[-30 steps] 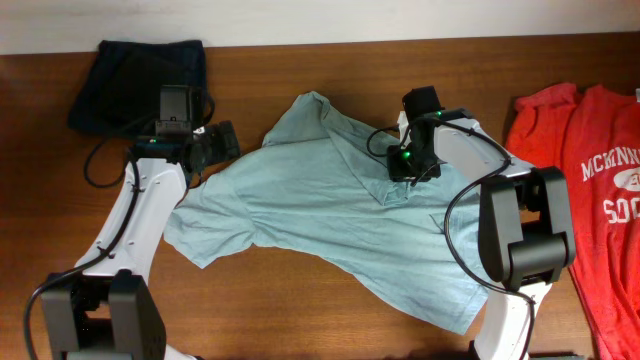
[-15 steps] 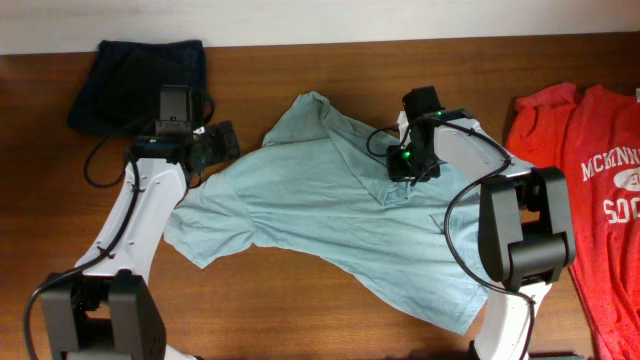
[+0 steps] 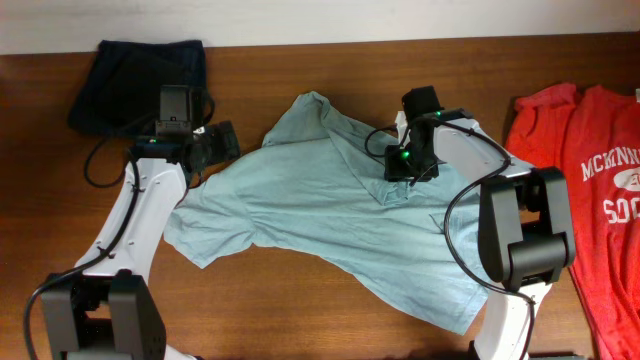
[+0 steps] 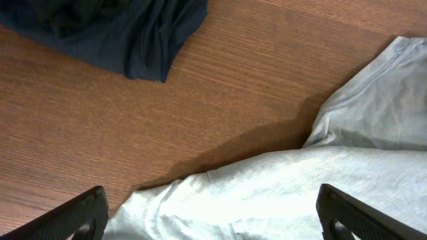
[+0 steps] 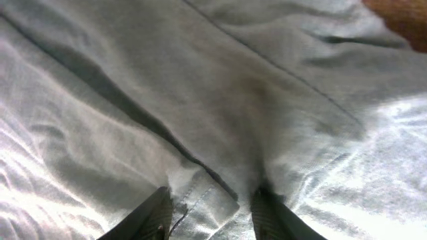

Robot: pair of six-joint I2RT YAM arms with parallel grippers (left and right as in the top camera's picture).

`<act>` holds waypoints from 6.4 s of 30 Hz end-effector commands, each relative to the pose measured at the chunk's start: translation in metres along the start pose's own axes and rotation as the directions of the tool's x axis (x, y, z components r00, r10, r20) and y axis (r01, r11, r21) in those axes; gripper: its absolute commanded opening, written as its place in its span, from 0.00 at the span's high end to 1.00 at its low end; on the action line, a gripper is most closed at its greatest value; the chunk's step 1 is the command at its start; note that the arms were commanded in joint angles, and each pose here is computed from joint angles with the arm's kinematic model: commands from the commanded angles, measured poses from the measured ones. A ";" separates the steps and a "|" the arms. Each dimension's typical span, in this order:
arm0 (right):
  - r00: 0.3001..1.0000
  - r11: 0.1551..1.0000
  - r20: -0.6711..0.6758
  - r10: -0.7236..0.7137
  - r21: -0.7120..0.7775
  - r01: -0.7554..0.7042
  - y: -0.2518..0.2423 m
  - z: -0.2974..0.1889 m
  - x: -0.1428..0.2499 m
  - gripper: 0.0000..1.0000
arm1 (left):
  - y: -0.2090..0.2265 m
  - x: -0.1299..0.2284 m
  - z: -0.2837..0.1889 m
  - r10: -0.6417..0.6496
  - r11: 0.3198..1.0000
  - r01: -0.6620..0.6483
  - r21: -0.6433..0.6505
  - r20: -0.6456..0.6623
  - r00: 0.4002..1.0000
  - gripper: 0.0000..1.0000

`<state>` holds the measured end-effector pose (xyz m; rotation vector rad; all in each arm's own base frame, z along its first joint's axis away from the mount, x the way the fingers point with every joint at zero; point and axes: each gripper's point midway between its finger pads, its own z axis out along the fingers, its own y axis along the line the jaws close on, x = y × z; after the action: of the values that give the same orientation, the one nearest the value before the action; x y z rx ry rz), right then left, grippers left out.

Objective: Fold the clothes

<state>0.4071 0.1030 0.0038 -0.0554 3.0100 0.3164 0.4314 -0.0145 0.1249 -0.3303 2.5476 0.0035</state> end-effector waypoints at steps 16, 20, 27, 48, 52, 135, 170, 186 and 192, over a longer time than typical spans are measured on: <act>0.997 0.998 0.026 -0.067 -0.001 0.067 0.012 -0.003 -0.007 0.55 | -0.001 -0.002 -0.002 0.000 1.000 0.000 0.008 0.005 1.000 0.01; 0.996 0.997 0.033 -0.079 -0.001 0.079 0.013 -0.004 -0.010 0.51 | -0.001 -0.002 -0.002 0.000 1.000 0.000 0.008 0.005 1.000 0.01; 0.993 0.995 0.064 -0.104 0.000 0.104 0.017 -0.017 -0.024 0.49 | -0.001 -0.002 -0.002 0.000 1.000 0.000 0.008 0.005 1.000 0.01; 0.994 0.995 0.041 -0.099 0.002 0.099 0.017 -0.019 -0.019 0.54 | -0.001 -0.002 -0.002 0.000 1.000 0.000 0.008 0.005 1.000 0.01; 0.995 0.995 0.033 -0.099 0.003 0.099 0.017 -0.019 -0.017 0.55 | -0.001 -0.002 -0.002 0.000 1.000 0.000 0.008 0.005 1.000 0.01; 0.512 0.918 0.765 -0.391 0.366 0.153 -0.051 -0.067 -0.296 0.75 | -0.001 -0.002 -0.002 0.000 1.000 0.000 0.008 0.005 1.000 0.01; 0.917 0.991 0.386 -0.097 0.127 0.051 -0.081 -0.018 -0.182 0.96 | -0.001 -0.002 -0.002 0.000 1.000 0.000 0.008 0.005 1.000 0.01; 0.950 0.970 0.312 -0.036 0.240 -0.042 -0.133 0.015 -0.165 0.96 | -0.001 -0.002 -0.002 0.000 1.000 0.000 0.008 0.005 1.000 0.01; 0.950 0.945 0.308 0.050 0.292 -0.145 -0.162 0.000 -0.155 0.96 | -0.001 -0.002 -0.002 0.000 1.000 0.000 0.008 0.005 1.000 0.01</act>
<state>0.5831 -0.0115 0.0040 0.0310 2.6763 -0.0106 0.4313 -0.0151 0.1247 -0.3290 2.5488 -0.0012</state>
